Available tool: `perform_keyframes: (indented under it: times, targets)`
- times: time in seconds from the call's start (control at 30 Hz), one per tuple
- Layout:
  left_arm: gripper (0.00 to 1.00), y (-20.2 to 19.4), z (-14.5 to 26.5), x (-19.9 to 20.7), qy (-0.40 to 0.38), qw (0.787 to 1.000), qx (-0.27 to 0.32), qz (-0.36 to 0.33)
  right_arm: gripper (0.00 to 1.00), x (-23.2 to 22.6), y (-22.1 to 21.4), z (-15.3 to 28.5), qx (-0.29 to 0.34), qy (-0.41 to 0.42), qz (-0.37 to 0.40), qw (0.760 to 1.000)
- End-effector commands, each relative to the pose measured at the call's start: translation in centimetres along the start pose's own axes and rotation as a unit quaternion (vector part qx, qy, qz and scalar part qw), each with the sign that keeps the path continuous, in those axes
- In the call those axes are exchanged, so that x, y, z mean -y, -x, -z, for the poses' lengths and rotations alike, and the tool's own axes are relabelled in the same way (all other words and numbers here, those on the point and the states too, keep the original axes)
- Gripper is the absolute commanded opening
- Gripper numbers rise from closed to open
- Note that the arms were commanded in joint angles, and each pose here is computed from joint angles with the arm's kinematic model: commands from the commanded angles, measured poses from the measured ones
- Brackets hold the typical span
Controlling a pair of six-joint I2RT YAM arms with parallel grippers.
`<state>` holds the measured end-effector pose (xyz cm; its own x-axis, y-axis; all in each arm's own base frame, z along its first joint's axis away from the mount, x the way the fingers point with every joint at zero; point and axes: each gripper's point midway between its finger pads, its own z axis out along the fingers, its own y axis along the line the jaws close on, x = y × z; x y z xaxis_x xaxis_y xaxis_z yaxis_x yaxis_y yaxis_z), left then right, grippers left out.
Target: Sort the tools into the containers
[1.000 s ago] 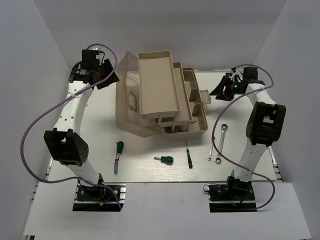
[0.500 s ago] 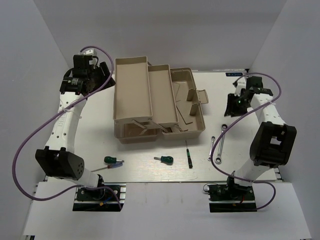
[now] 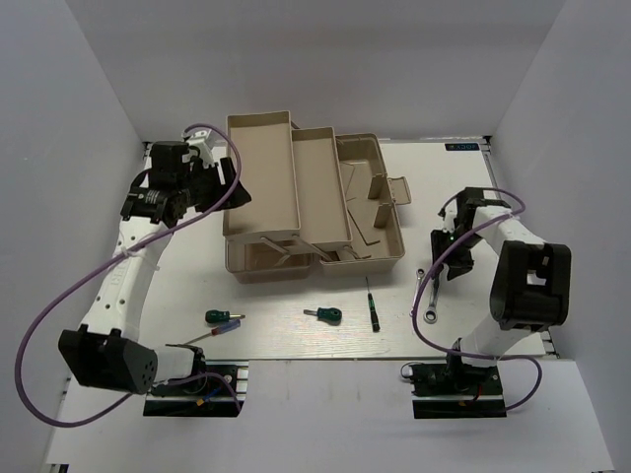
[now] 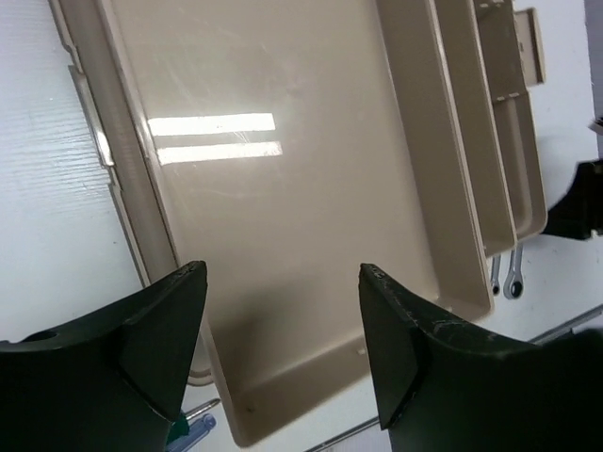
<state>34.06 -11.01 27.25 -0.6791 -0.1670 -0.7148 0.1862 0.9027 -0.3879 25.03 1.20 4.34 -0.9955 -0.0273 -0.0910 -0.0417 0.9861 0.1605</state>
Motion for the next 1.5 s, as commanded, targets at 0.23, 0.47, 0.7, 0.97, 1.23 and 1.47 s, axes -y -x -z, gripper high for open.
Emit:
perform_keyframes:
  times: [0.23,0.47,0.7,0.97,1.23,1.47]
  targets:
    - [0.76,-2.4,3.9,1.8,-0.034,0.999,0.013,-0.027,0.53,0.6,-0.4,-3.6,-0.044,-0.093,-0.059,0.993]
    - [0.76,-4.4,4.5,1.7,-0.037,0.999,-0.002,-0.013,0.51,1.5,-1.7,-5.2,-0.045,-0.116,-0.098,0.987]
    - [0.76,-4.5,4.6,2.4,-0.051,0.999,0.002,-0.008,0.17,1.0,-2.1,-7.1,-0.022,-0.101,-0.125,0.987]
    - [0.76,-3.8,3.7,4.6,-0.099,0.995,-0.011,-0.010,0.00,1.5,-0.5,-5.4,0.014,-0.098,-0.123,0.987]
    - [0.75,-4.5,2.7,5.7,-0.118,0.993,-0.021,-0.017,0.00,1.2,5.0,1.1,0.118,-0.060,-0.098,0.986]
    - [0.75,-4.8,2.4,6.5,-0.128,0.991,-0.027,-0.024,0.00,0.4,6.5,3.3,0.148,-0.034,-0.094,0.984]
